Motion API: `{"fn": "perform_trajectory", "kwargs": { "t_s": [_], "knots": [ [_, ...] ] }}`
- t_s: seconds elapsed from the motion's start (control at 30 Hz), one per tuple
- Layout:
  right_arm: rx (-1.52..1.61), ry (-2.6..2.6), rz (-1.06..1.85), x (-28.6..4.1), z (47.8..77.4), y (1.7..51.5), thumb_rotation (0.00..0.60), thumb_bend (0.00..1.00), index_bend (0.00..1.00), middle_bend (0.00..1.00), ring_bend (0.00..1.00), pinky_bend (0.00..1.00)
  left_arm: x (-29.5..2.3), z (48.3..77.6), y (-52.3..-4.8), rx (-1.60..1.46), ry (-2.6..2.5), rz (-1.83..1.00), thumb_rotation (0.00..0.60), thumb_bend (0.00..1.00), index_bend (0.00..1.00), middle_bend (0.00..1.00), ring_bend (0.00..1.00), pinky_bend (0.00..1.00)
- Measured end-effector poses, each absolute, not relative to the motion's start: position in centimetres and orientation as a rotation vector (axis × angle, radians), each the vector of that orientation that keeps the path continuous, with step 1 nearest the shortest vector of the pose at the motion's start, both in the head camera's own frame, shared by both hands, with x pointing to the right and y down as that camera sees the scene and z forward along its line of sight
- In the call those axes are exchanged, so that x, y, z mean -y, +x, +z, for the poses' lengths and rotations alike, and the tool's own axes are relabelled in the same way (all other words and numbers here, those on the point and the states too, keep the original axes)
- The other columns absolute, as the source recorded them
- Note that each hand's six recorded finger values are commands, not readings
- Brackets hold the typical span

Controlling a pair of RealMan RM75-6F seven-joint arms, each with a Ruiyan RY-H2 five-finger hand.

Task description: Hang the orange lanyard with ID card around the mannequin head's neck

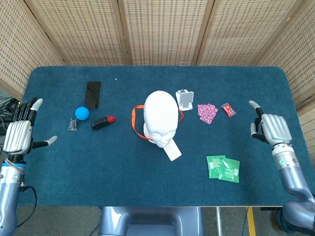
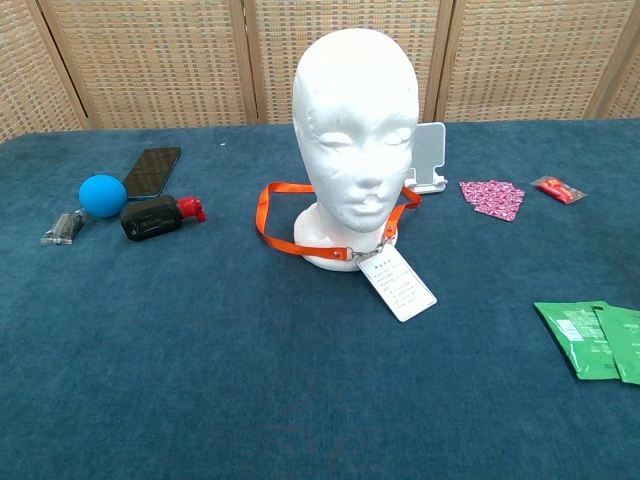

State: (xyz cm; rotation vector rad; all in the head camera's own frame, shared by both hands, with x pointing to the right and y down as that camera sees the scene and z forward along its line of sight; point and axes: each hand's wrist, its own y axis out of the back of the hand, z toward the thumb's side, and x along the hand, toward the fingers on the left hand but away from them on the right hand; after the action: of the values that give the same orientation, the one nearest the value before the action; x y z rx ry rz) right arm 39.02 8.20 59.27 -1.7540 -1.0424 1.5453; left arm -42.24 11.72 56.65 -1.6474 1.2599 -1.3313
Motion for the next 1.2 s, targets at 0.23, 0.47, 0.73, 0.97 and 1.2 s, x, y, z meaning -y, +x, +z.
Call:
{"fn": "perform_trajectory", "kwargs": {
  "t_s": [0.23, 0.47, 0.73, 0.97, 1.2],
  "knots": [
    [0.795, -1.856, 1.529, -13.3, 60.4, 37.0, 0.6, 0.82, 0.16, 0.78, 0.74, 0.92, -14.1, 56.1, -43.4, -1.24, -1.63, -1.388, 0.6, 0.0, 0.0, 0.0, 0.0, 0.0],
    [0.579, -1.953, 1.491, -16.0, 62.4, 33.4, 0.6, 0.83, 0.18, 0.78, 0.74, 0.92, -14.2, 56.4, -43.7, -1.225, -1.633, -1.393, 0.6, 0.0, 0.0, 0.0, 0.0, 0.0],
    [0.429, -2.015, 1.449, -17.5, 65.8, 28.2, 0.6, 0.83, 0.18, 0.78, 0.74, 0.92, -13.9, 57.3, -43.3, -1.191, -1.648, -1.401, 0.6, 0.0, 0.0, 0.0, 0.0, 0.0],
    [0.375, -2.037, 1.453, -17.8, 67.6, 25.4, 0.6, 0.83, 0.18, 0.78, 0.74, 0.92, -13.9, 57.4, -43.3, -1.19, -1.649, -1.406, 0.6, 0.0, 0.0, 0.0, 0.0, 0.0],
    [0.345, -2.066, 1.462, -18.0, 69.3, 22.4, 0.6, 0.83, 0.19, 0.78, 0.74, 0.92, -13.8, 57.6, -43.4, -1.191, -1.652, -1.412, 0.6, 0.0, 0.0, 0.0, 0.0, 0.0]
  ]
}}
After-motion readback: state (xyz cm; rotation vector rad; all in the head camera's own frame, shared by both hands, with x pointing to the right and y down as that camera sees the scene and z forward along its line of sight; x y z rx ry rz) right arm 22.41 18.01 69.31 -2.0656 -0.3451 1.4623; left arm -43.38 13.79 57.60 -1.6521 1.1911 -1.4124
